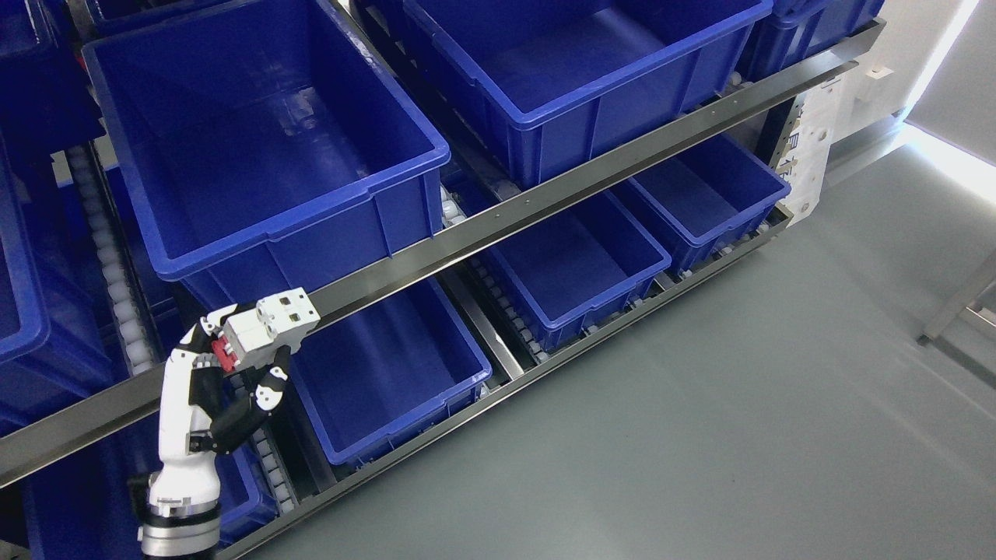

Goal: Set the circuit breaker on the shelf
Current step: 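Raise the left hand with the breaker over the upper blue bin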

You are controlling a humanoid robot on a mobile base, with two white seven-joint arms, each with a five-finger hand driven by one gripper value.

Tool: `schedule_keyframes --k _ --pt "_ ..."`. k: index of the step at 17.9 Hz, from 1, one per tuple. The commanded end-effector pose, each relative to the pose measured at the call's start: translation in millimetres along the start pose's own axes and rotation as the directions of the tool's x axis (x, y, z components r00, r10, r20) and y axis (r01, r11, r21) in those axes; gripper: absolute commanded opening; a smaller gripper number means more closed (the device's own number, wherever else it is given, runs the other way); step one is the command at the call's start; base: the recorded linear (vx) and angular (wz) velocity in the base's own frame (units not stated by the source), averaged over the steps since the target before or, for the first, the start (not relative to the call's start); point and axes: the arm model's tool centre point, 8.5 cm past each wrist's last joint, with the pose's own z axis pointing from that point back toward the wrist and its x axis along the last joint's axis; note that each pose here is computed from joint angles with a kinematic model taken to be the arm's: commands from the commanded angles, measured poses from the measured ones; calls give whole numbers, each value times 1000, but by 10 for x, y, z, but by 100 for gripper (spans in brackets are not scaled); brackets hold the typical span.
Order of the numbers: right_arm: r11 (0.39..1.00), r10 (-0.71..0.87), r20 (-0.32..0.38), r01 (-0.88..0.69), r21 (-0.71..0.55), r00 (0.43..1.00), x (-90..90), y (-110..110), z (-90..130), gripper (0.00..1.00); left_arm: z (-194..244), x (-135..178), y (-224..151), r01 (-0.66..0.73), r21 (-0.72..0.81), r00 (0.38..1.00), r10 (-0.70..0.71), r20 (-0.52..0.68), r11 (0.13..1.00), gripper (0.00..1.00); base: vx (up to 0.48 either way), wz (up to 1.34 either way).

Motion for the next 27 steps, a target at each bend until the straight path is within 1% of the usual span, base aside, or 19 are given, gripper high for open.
schedule_keyframes --k 1,2,4,5,6,8,9,10,11,12,15,16,17,20,24,27 --pt "1000 2 17 -2 -18 1000 -66 -121 3 100 -1075 313 -140 -45 -23 989 48 138 999 14 32 146" --pt "1000 2 18 -2 -18 1000 -61 -121 3 100 -1441 408 -135 -8 -31 993 12 120 999 14 39 -10" --pt "1000 2 17 -2 -18 1000 -66 -121 3 100 -1780 491 13 48 -22 997 -46 63 999 14 33 -7" --pt "1000 0 17 0 -18 1000 -66 -121 3 100 -1912 562 171 82 -21 996 -81 46 996 14 28 -4" --pt "1000 2 17 -2 -18 1000 -66 -121 3 100 -2048 638 398 145 -44 989 -144 13 988 14 8 41" --pt "1000 2 17 -2 -18 1000 -66 -121 3 100 -2214 677 816 252 -100 962 -260 -78 963 14 7 50" --pt "1000 0 17 0 -18 1000 -66 -121 3 100 -2294 720 961 299 -131 946 -312 -92 945 14 5 59" --pt "1000 2 18 -2 -18 1000 -61 -121 3 100 -2366 701 1119 371 -187 910 -396 -120 910 14 14 60" --pt "1000 0 17 0 -18 1000 -66 -121 3 100 -2416 636 1248 435 -251 864 -480 -154 865 14 14 60" --pt "1000 2 18 -2 -18 1000 -61 -121 3 100 -2516 644 1348 493 -310 815 -556 -164 813 14 16 83" --pt "1000 2 17 -2 -18 1000 -66 -121 3 100 -2716 686 1338 553 -365 756 -635 -158 749 14 25 131" --pt "1000 2 17 -2 -18 1000 -66 -121 3 100 -2769 650 1313 569 -397 728 -665 -164 720 15 29 148" --pt "1000 2 18 -2 -18 1000 -61 -121 3 100 -2815 631 1252 568 -416 722 -673 -162 710 15 38 200" --pt "1000 0 17 0 -18 1000 -66 -121 3 100 -2909 564 1113 555 -446 722 -673 -160 702 15 54 226" --pt "1000 2 17 -2 -18 1000 -66 -121 3 100 -3050 533 1023 548 -471 720 -677 -156 691 15 76 263" --pt "1000 0 17 0 -18 1000 -66 -121 3 100 -3123 490 822 530 -494 732 -666 -143 689 15 109 225"
